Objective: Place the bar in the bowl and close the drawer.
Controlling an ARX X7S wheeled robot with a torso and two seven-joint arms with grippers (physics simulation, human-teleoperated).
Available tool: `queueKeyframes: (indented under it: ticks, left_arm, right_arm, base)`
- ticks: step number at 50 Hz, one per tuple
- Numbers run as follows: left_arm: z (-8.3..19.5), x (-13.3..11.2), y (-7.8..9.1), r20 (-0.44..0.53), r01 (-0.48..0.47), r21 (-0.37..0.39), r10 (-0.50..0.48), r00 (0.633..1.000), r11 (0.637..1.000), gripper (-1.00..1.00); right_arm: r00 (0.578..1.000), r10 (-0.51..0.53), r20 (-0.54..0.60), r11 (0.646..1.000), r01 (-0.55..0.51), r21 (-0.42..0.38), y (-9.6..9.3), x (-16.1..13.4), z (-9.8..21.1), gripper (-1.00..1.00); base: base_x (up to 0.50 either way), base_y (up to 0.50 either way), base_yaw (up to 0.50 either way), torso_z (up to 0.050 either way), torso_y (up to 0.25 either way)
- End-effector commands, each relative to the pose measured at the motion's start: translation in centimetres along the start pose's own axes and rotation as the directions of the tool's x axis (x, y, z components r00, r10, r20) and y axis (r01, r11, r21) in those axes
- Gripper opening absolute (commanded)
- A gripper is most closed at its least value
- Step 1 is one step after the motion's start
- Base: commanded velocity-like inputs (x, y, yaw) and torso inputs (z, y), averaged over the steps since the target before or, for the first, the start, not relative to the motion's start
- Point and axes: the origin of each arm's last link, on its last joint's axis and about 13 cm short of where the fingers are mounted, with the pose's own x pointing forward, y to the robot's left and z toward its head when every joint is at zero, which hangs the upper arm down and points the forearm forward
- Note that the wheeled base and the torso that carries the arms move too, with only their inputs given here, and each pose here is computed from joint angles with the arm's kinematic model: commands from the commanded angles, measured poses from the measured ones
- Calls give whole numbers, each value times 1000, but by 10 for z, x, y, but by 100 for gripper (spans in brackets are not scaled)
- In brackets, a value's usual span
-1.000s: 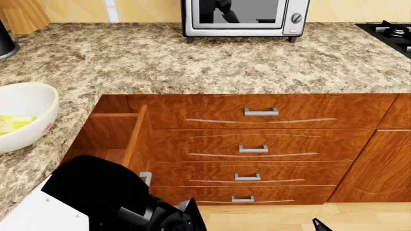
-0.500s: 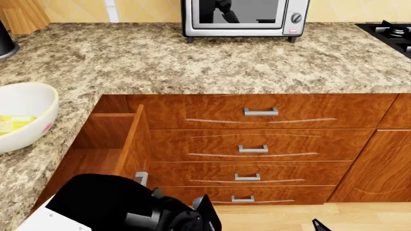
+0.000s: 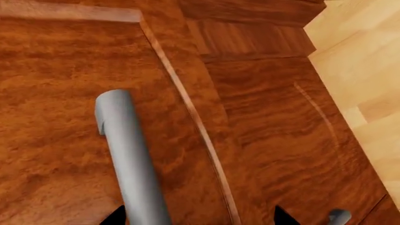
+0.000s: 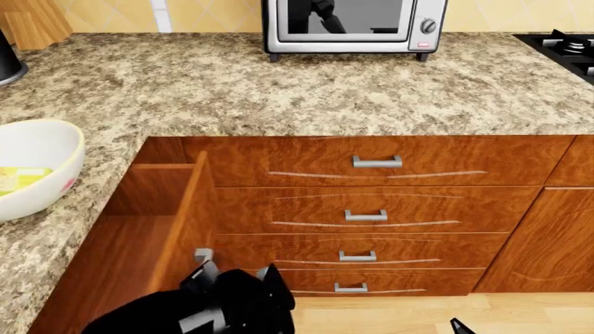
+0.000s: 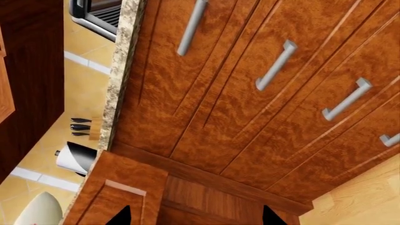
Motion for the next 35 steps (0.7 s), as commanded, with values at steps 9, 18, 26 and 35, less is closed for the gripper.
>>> queueKeyframes:
  ticks: [9,18,26,35]
  left_arm:
    - [-6,20,3,-84,-12,-1,12,996,1000,100]
    - [-7,28,8,-109,-35,-13,34,993,999,100]
    - [-6,34,15,-130,-47,-36,42,991,998,100]
    - [-8,42,20,-148,-61,-48,53,988,997,100]
  right_arm:
    - [1000,-2,-3,1000,2,1,-1,-2,-2,100]
    - [1000,1,-7,1000,-1,2,-1,-2,-3,100]
    - [1000,3,-10,1000,-3,0,-1,0,-3,100]
    - [1000,0,-11,1000,0,1,-1,-1,-3,100]
  base:
    - [0,0,0,0,0]
    - [0,0,0,0,0]
    - [0,0,0,0,0]
    - [0,0,0,0,0]
